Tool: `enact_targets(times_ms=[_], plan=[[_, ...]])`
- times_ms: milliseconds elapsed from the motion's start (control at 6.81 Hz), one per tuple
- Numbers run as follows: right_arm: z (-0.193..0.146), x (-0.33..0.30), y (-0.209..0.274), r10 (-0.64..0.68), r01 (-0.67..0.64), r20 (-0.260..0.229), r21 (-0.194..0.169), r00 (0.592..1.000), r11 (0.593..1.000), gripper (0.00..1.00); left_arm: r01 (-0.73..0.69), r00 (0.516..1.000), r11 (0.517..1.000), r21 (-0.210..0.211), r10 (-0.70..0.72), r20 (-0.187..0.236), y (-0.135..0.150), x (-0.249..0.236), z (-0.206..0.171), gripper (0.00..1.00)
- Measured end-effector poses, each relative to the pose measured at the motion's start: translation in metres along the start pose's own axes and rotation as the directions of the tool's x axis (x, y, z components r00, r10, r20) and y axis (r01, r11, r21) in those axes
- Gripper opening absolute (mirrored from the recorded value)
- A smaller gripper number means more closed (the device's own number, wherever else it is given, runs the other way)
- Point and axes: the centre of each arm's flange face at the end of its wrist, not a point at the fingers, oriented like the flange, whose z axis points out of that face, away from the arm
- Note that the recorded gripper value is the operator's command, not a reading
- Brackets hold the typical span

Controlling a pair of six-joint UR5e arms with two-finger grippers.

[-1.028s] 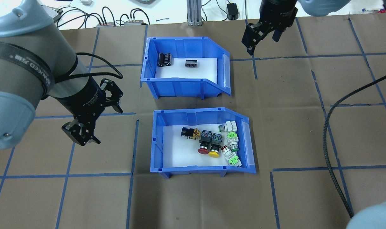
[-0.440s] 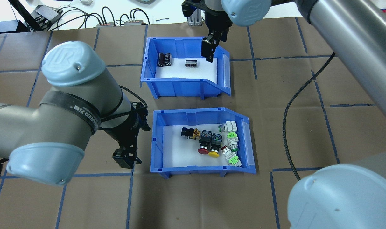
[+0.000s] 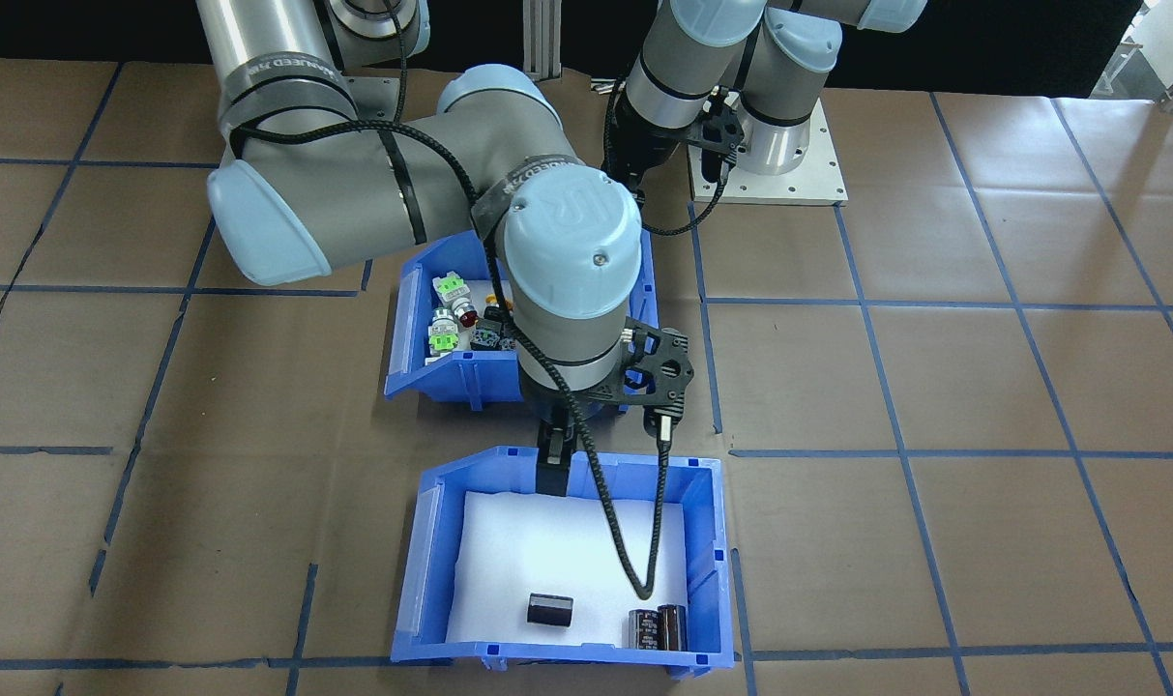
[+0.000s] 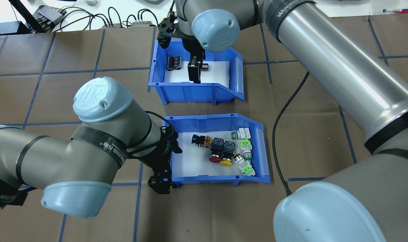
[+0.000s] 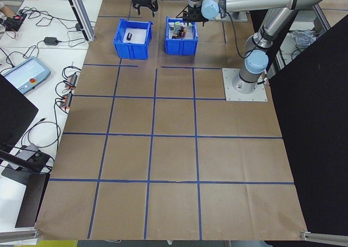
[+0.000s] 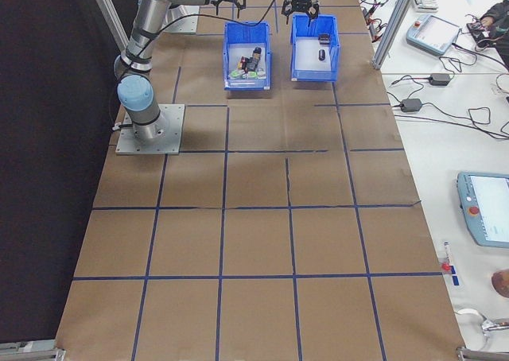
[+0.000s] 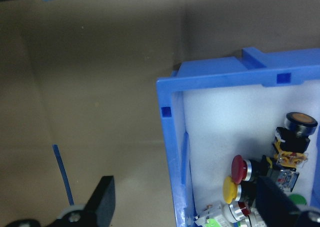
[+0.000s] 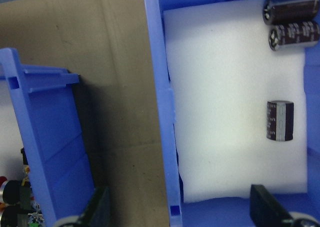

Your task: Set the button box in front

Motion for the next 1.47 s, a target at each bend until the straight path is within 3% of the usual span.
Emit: enact_targets(times_ms=[294,587,734,881,1028,1174,1321,1468], plan=[[0.03,-0.004,-0.029,-0.061,0.061,-0.029,0.013,0.998,0.998,1.0,0.028,0.999,0.999,-0.022,-0.028,-0.038,0.006,-0.001,0.02,0.99],[0.068,0.001,-0.041,-0.077,0.076,-0.046,-0.012,0.996,0.997,1.0,0.034,0.998,0.999,-0.028,-0.035,-0.045,0.021,0.008,0.045,0.93],[0.084,0.0,-0.044,-0.082,0.081,-0.038,-0.026,0.996,0.996,1.0,0.019,0.999,0.999,-0.028,-0.02,-0.04,0.028,0.008,0.056,0.99],[0.094,-0.005,-0.043,-0.083,0.082,-0.027,-0.036,0.996,0.996,0.77,0.002,0.999,1.0,-0.026,-0.003,-0.038,0.033,0.006,0.061,0.99],[0.1,-0.009,-0.04,-0.084,0.083,-0.029,-0.037,0.996,0.996,0.42,-0.009,0.999,1.0,-0.023,0.008,-0.036,0.037,0.003,0.063,0.99],[0.101,-0.01,-0.04,-0.086,0.084,-0.048,-0.029,0.995,0.996,0.17,-0.012,1.0,1.0,-0.02,0.011,-0.027,0.038,0.002,0.067,0.99],[0.1,-0.01,-0.04,-0.087,0.085,-0.061,-0.023,0.994,0.996,0.05,-0.013,1.0,1.0,-0.017,0.013,-0.016,0.038,-0.001,0.071,0.98],[0.097,-0.009,-0.04,-0.087,0.086,-0.069,-0.02,0.994,0.996,0.03,-0.014,1.0,1.0,-0.012,0.014,-0.007,0.038,-0.002,0.077,0.96]])
